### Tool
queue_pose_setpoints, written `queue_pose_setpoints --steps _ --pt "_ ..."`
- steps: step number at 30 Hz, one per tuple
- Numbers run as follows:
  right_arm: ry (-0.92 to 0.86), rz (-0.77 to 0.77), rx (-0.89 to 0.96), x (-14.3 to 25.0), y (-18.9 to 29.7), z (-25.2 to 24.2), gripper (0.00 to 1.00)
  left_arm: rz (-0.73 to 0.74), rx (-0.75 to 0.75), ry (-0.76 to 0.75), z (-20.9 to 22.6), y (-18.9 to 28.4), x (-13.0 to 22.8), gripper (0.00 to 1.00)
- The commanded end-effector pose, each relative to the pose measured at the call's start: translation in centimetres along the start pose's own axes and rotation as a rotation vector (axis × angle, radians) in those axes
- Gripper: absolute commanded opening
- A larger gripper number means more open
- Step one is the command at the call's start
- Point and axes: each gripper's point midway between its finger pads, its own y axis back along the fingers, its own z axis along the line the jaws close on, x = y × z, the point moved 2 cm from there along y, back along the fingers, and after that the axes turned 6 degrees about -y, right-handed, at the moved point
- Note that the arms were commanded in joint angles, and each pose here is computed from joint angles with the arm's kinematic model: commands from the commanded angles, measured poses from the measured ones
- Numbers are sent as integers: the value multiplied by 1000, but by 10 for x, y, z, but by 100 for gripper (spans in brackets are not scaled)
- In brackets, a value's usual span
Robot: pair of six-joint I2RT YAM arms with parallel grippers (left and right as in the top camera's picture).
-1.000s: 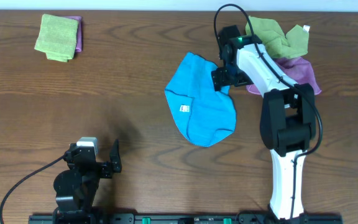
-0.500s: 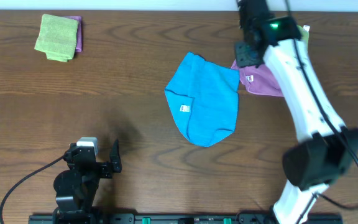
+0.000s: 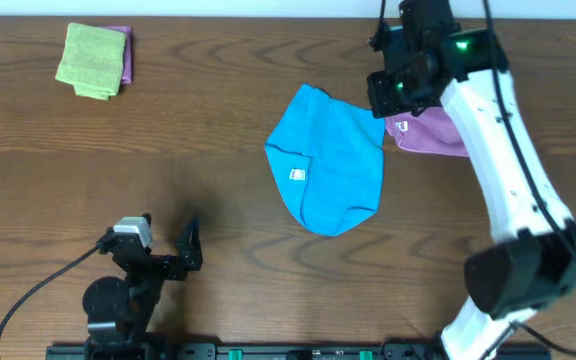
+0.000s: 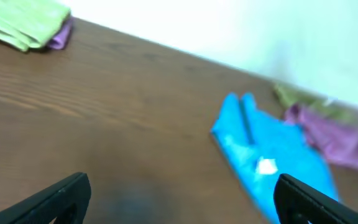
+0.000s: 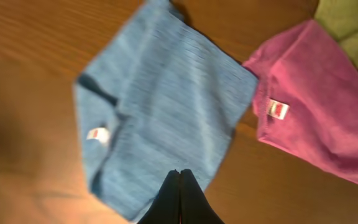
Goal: Fold the cloth
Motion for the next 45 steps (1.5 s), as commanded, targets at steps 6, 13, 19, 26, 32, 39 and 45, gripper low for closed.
queue_pose_setpoints --steps 6,13,19,26,32,39,45 --pt "89 -158 -160 25 105 40 99 -93 204 157 -32 4 -26 95" --pt "85 -123 -276 58 136 60 99 -211 233 149 -38 10 -53 96" --pt "138 41 -136 98 122 59 89 -199 357 -6 -61 8 -53 96" --pt "102 -114 125 91 130 65 87 -46 383 9 -75 -39 -53 95" --pt "71 -211 151 93 158 50 71 168 444 -88 -108 -101 -76 96" --pt "-1 -175 205 108 157 21 74 454 426 -319 -134 -183 -73 95" --pt "-69 -116 241 135 120 -1 64 619 315 -438 -127 -249 -35 96"
